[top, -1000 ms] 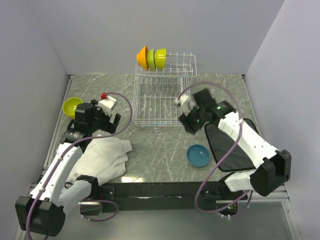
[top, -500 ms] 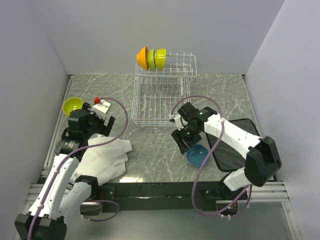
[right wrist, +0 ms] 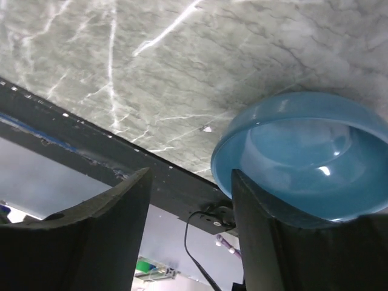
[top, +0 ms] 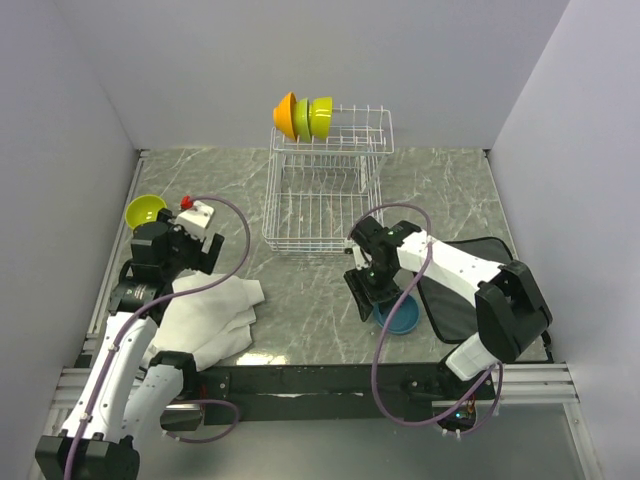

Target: Load the bowls into the dish rack

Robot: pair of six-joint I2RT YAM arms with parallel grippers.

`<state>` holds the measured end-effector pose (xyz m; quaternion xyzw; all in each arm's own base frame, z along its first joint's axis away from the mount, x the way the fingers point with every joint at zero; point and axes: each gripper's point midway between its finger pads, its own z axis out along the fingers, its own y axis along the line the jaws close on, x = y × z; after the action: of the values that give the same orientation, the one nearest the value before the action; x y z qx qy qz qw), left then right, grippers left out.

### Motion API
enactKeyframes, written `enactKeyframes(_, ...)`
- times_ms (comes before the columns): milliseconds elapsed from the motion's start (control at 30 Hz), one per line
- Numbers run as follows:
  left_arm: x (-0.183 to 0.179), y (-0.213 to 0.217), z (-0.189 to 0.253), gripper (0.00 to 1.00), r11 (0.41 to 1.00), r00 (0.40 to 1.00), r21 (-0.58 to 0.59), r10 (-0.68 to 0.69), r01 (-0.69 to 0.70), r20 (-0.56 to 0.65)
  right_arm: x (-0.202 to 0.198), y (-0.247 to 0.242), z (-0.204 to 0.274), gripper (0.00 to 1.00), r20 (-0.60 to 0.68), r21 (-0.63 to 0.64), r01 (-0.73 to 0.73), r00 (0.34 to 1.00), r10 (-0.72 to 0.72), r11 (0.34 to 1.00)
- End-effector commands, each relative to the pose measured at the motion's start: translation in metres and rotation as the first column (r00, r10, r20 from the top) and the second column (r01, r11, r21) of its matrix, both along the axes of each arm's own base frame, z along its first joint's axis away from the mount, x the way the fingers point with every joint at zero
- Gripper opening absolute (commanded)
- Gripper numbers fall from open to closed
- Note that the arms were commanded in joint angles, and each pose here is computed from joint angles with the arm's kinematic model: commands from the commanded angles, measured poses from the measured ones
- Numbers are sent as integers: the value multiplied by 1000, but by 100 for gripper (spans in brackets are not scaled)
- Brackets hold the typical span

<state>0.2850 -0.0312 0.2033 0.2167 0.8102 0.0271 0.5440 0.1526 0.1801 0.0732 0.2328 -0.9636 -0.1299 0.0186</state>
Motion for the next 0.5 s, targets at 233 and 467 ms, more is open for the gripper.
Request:
enactKeyframes(233,4,6,7,97,997,999,-65,39,-37,30,6,-6,-18,54,-2,-81,55,998,-55,995)
enactKeyframes(467,3,8,9,97,997,998,-63,45,-43,37,17,-11,-26,51,42,-127,61,998,-56,990)
